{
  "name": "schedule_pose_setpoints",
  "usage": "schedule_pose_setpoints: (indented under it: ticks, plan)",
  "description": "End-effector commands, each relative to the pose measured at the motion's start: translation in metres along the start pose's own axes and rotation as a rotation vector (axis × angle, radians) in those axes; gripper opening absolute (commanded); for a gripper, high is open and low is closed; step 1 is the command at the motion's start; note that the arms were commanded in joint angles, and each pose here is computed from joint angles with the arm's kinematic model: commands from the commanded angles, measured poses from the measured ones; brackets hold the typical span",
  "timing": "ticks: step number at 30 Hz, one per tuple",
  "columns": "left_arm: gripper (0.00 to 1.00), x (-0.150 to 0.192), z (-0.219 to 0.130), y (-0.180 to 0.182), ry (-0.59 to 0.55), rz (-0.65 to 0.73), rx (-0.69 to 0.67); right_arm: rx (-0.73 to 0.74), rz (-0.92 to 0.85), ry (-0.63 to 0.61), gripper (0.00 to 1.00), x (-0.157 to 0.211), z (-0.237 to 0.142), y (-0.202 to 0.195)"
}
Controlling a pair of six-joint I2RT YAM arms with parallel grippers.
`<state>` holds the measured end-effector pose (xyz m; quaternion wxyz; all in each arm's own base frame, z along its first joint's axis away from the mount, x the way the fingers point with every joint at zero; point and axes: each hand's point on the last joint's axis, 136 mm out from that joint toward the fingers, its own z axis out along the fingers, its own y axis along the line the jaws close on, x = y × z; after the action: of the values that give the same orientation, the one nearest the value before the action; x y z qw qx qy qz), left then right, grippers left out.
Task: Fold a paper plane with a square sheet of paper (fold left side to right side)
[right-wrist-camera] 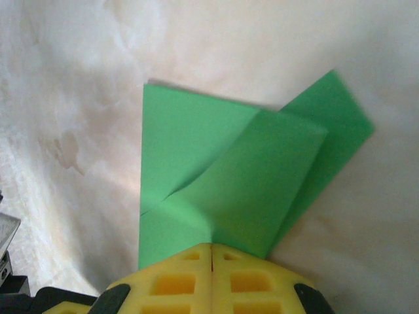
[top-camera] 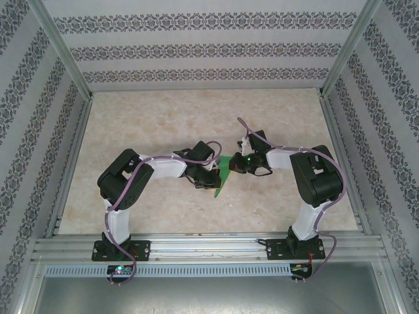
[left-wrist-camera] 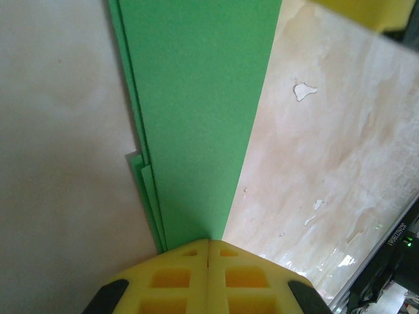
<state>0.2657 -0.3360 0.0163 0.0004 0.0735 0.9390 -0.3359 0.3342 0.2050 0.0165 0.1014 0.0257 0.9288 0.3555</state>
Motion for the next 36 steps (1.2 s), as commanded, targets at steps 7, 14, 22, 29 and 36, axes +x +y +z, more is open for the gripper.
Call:
schedule_pose_setpoints:
  ticks: [7,14,22,29,36]
  plan:
    - [0.01,0.048,0.018,0.073,0.139,-0.107,-0.260,0.102,0.003,-0.072,0.00,-0.034,-0.009,-0.033]
    - [0.01,0.048,0.018,0.072,0.140,-0.108,-0.260,0.130,0.016,-0.081,0.00,-0.047,-0.015,-0.045]
    - [0.00,0.048,0.018,0.073,0.142,-0.110,-0.261,0.138,0.039,-0.094,0.00,-0.060,-0.017,-0.056]
    - [0.00,0.048,0.018,0.073,0.142,-0.110,-0.261,0.131,0.049,-0.115,0.00,-0.072,-0.023,-0.055]
    - [0.00,0.048,0.018,0.073,0.139,-0.109,-0.260,0.116,0.052,-0.145,0.00,-0.088,-0.033,-0.051]
